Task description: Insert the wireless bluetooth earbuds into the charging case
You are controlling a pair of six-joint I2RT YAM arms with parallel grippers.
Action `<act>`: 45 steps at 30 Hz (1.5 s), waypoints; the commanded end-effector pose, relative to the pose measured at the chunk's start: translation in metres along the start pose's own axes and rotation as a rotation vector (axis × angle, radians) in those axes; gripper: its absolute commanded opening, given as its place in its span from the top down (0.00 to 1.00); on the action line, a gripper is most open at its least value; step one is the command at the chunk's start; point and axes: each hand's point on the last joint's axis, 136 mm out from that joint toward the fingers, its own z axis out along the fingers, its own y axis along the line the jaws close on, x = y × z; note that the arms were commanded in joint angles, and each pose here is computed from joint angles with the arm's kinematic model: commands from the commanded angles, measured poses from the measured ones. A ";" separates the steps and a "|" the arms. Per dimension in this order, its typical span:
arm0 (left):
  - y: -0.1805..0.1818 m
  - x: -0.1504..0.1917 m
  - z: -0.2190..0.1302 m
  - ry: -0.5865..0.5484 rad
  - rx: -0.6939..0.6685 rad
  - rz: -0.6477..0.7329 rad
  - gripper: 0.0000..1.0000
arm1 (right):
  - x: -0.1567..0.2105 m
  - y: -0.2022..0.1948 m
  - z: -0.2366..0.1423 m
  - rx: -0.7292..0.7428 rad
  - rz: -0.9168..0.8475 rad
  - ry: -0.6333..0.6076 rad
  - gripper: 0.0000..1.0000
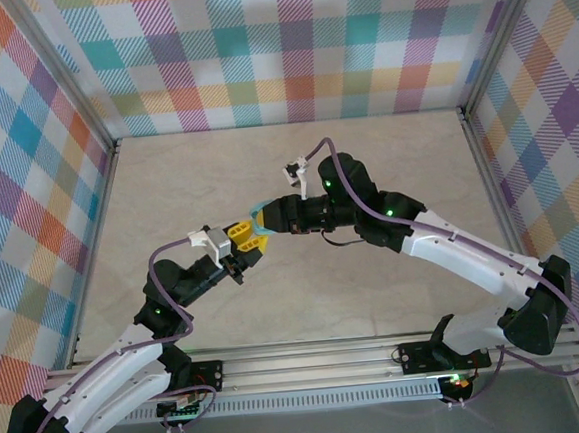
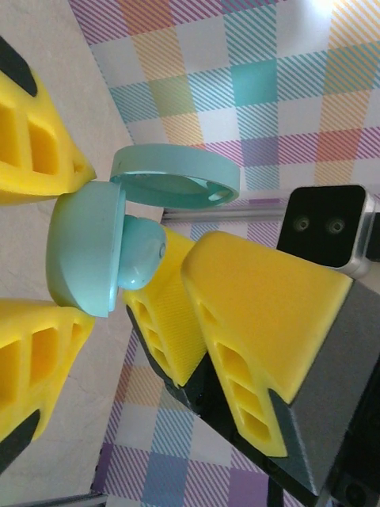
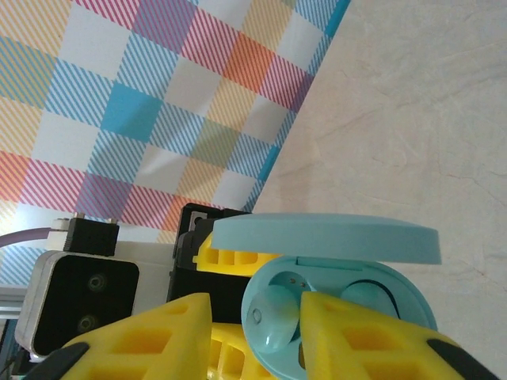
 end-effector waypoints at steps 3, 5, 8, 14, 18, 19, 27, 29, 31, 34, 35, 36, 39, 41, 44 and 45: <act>-0.006 -0.010 -0.002 -0.045 0.016 0.003 1.00 | -0.012 0.008 -0.008 0.051 -0.071 -0.030 0.59; -0.006 -0.011 -0.003 -0.047 0.017 0.003 1.00 | -0.014 0.010 -0.009 0.056 -0.084 -0.030 0.58; -0.006 -0.011 -0.003 -0.048 0.012 0.006 1.00 | -0.018 0.017 -0.015 0.057 -0.111 -0.041 0.58; -0.005 -0.010 -0.005 -0.040 0.005 0.001 1.00 | -0.027 0.032 -0.039 0.088 -0.197 -0.068 0.57; -0.007 -0.012 -0.005 -0.042 0.015 -0.004 1.00 | -0.037 0.020 -0.044 0.145 -0.215 -0.061 0.57; -0.007 -0.013 -0.004 -0.041 0.020 -0.005 1.00 | -0.039 0.017 -0.042 0.150 -0.208 -0.049 0.57; -0.013 -0.017 -0.003 -0.032 0.052 -0.018 1.00 | -0.050 -0.002 -0.017 0.158 -0.251 0.027 0.57; -0.014 -0.017 -0.002 -0.022 0.064 -0.022 1.00 | -0.048 -0.004 -0.011 0.147 -0.253 0.052 0.57; -0.015 -0.018 -0.001 -0.017 0.070 -0.025 1.00 | -0.044 -0.007 -0.007 0.138 -0.245 0.080 0.58; -0.014 -0.021 0.000 -0.022 0.064 -0.024 1.00 | -0.033 -0.011 -0.006 0.131 -0.234 0.124 0.59; -0.013 -0.022 0.000 -0.026 0.059 -0.024 1.00 | -0.029 -0.013 -0.007 0.133 -0.228 0.135 0.59; -0.012 -0.024 0.000 -0.029 0.049 -0.024 1.00 | -0.026 -0.014 -0.008 0.131 -0.223 0.142 0.59; -0.009 -0.027 0.000 -0.035 0.032 -0.025 1.00 | -0.017 -0.017 -0.015 0.131 -0.202 0.147 0.60; -0.007 -0.028 0.001 -0.038 0.023 -0.029 1.00 | -0.012 -0.018 -0.020 0.133 -0.193 0.142 0.60; -0.005 -0.030 0.002 -0.044 0.016 -0.039 1.00 | -0.011 -0.017 -0.028 0.135 -0.195 0.121 0.59; -0.005 -0.030 0.002 -0.048 0.014 -0.042 1.00 | -0.010 -0.017 -0.029 0.137 -0.194 0.117 0.59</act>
